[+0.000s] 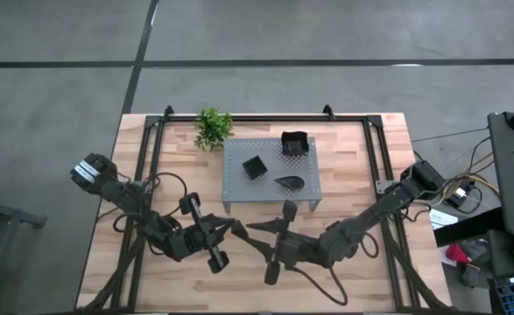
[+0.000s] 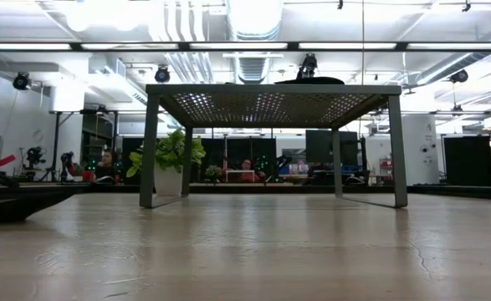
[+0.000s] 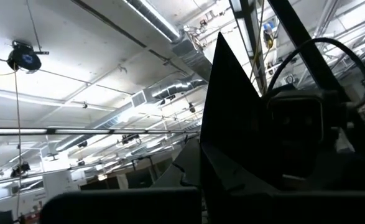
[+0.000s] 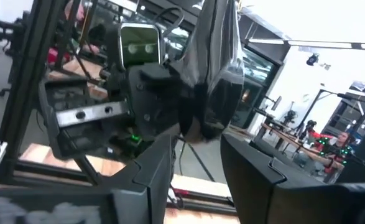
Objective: Pick & Place Mini shaped plates
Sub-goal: Stack the black drop-shaped plate on top of the black drop-shaped plate on the shelf
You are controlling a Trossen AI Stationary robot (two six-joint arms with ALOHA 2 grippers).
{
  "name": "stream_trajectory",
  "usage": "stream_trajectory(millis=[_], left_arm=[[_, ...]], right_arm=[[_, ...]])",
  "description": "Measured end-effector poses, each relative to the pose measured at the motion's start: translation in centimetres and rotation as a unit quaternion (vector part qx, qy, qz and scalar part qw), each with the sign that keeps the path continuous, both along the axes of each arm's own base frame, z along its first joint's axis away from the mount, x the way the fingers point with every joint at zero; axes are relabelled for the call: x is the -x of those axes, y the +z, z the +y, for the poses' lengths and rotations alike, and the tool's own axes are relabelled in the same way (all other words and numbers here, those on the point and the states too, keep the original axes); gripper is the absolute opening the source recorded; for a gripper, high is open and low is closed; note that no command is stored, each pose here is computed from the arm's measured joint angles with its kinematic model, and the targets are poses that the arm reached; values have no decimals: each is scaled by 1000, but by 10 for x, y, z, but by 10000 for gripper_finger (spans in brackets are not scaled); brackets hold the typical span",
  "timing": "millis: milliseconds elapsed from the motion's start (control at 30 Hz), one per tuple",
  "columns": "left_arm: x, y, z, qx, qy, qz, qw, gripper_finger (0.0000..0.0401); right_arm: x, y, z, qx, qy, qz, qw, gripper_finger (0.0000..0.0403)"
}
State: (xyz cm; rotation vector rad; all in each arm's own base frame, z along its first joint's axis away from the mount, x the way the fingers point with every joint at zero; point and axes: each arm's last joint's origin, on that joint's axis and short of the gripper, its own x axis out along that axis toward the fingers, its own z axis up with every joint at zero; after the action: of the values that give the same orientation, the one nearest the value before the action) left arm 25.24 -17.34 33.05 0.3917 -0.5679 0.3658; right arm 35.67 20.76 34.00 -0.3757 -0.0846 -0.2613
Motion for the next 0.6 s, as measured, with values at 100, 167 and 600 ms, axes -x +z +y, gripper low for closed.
stream_trajectory(millis=[100, 167, 600], left_arm=[[0, 0, 0, -2, 5, 2, 1000, 0], [-1, 0, 1, 0, 8, 6, 1000, 0], [-1, -1, 1, 4, 12, 12, 1000, 0]], right_arm=[[0, 2, 0, -4, 1, -10, 1000, 132], [1, 3, 0, -1, 1, -12, 1000, 128], [1, 4, 0, 2, -1, -14, 1000, 79]])
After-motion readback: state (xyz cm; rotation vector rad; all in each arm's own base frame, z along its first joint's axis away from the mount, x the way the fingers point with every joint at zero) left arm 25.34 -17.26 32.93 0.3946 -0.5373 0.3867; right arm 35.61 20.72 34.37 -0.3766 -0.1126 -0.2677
